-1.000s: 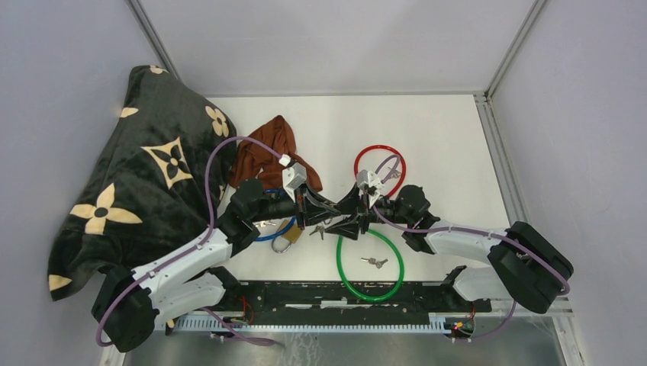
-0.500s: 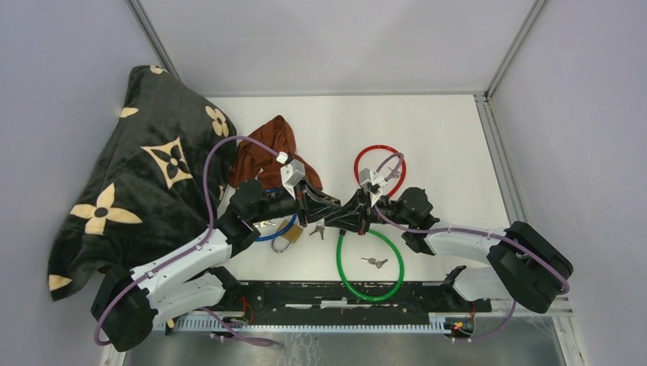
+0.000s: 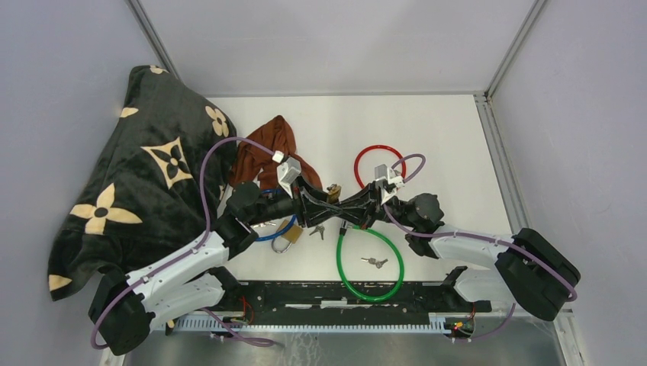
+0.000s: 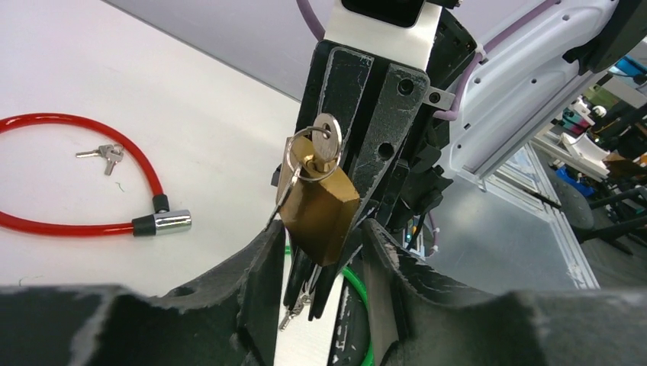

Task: Lock with the key
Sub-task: Lock the lock.

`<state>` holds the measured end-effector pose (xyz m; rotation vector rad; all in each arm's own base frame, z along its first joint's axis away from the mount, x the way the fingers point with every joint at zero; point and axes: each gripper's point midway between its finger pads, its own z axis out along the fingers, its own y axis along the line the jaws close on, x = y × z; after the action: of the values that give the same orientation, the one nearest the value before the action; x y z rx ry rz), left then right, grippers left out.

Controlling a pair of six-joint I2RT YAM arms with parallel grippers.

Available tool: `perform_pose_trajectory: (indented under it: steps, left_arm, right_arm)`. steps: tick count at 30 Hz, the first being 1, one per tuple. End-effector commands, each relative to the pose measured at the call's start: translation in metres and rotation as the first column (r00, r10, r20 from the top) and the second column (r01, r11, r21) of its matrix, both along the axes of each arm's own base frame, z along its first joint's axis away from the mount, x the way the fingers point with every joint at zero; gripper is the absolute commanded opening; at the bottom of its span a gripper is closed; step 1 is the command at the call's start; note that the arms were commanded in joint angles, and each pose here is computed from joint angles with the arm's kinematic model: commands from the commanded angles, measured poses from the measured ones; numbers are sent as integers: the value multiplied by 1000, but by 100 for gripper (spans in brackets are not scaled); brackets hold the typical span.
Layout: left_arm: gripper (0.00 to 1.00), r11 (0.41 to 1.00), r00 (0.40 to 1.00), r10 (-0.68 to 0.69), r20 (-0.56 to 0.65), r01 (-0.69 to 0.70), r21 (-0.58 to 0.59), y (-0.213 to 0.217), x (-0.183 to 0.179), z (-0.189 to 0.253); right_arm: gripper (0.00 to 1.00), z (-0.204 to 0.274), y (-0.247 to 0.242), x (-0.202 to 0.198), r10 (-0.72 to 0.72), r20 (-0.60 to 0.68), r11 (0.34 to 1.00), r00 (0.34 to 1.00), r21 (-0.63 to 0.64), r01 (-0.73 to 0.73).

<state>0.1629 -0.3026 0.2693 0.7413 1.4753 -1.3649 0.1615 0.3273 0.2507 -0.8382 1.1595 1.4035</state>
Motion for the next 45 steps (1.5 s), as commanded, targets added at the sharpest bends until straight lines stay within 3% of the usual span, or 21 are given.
perform_pose_trajectory:
  steps: [1, 3, 5, 10, 11, 14, 18, 21, 28, 31, 37, 45]
  left_arm:
    - [40, 998, 999, 9, 41, -6, -60, 4, 0, 28]
    - [18, 998, 999, 37, 33, -35, -56, 6, 5, 25]
    - [8, 997, 998, 50, 32, -48, -58, 7, 7, 26]
    - [2, 996, 996, 78, 52, -76, -38, 8, 12, 23]
    - [2, 995, 994, 94, 60, -92, -30, 10, 15, 22]
    - [2, 994, 988, 106, 112, -105, -13, 12, 18, 21]
    - [2, 996, 978, 64, 200, -77, 55, 13, 13, 10]
    - [2, 992, 969, 19, 246, -50, 119, 13, 10, -3]
    - [2, 988, 968, -83, 238, 48, 150, 11, -7, -8]
    - [2, 978, 958, -112, 263, 59, 202, 13, -8, -17]
    - [2, 961, 946, -147, 290, 66, 270, 14, -6, -31]
    - [2, 955, 943, -174, 283, 92, 280, 13, -11, -34]
  right_arm:
    - [0, 32, -7, -2, -32, 91, 994, 995, 103, 23]
    - [0, 31, -7, -2, -30, 92, 995, 995, 100, 21]
    - [0, 30, -6, -2, -28, 94, 996, 995, 92, 20]
    - [0, 21, -4, -1, -21, 107, 999, 994, 41, 17]
    - [8, 18, -4, -1, -19, 118, 1000, 993, 22, 16]
    - [47, -2, -7, -5, -4, 171, 996, 985, -86, 19]
    - [68, -35, -22, 2, -15, 256, 950, 966, -299, 94]
    - [70, -36, -34, 6, 13, 332, 904, 943, -407, 131]
    - [69, -28, -49, 22, 28, 323, 807, 946, -566, 169]
    - [70, -14, -48, 15, 102, 345, 808, 933, -576, 125]
    - [67, -4, -30, 0, 229, 240, 820, 943, -570, -54]
    - [59, 2, -14, 1, 248, 170, 825, 954, -553, -116]
